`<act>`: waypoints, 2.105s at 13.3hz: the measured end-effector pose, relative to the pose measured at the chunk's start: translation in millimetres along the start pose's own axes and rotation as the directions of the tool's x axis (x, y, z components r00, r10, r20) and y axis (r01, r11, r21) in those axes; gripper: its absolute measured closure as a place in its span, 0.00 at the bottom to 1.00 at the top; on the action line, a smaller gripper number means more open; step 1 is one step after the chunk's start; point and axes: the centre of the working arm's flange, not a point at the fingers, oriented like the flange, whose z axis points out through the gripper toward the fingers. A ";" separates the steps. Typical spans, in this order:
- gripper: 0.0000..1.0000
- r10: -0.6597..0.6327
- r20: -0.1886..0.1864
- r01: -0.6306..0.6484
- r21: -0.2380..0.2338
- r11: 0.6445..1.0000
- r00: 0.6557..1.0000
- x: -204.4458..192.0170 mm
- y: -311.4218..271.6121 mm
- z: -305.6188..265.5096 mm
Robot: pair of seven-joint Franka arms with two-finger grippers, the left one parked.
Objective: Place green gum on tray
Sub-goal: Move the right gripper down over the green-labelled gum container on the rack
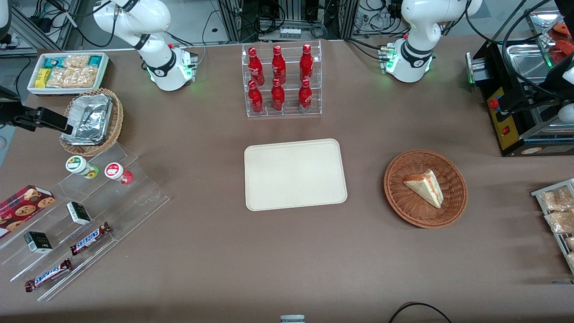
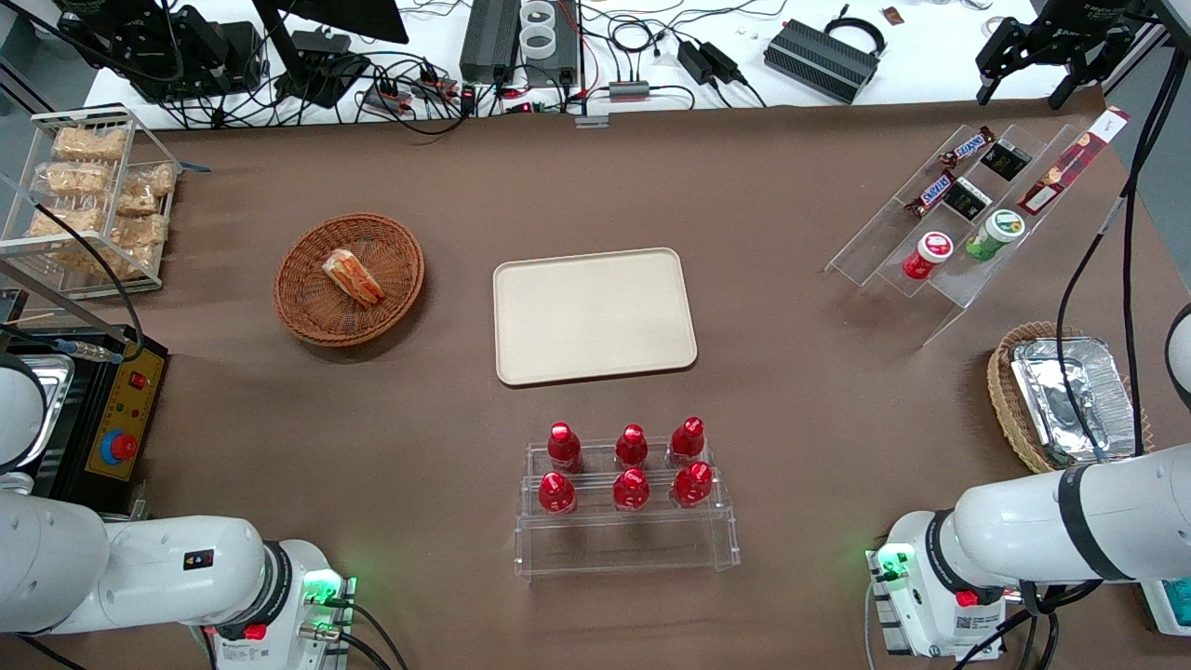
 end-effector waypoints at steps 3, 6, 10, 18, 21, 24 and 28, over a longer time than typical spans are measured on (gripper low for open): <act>0.00 -0.002 -0.006 0.002 0.000 1.000 1.000 0.8 -0.9 -0.3; 0.00 -0.002 0.020 0.002 -0.002 1.000 1.000 2.6 -0.9 20.5; 0.00 -0.123 -0.043 0.123 0.003 0.992 0.992 -2.5 15.6 82.0; 0.00 -0.551 -0.142 0.547 -0.072 0.834 0.822 -19.2 110.9 182.5; 0.00 -0.669 -0.158 0.656 -0.130 0.744 0.727 -15.8 117.5 204.2; 0.00 -0.683 -0.168 0.666 -0.155 0.730 0.710 -6.9 122.8 217.5; 0.00 -0.671 -0.164 0.653 -0.152 0.742 0.723 0.7 132.9 235.0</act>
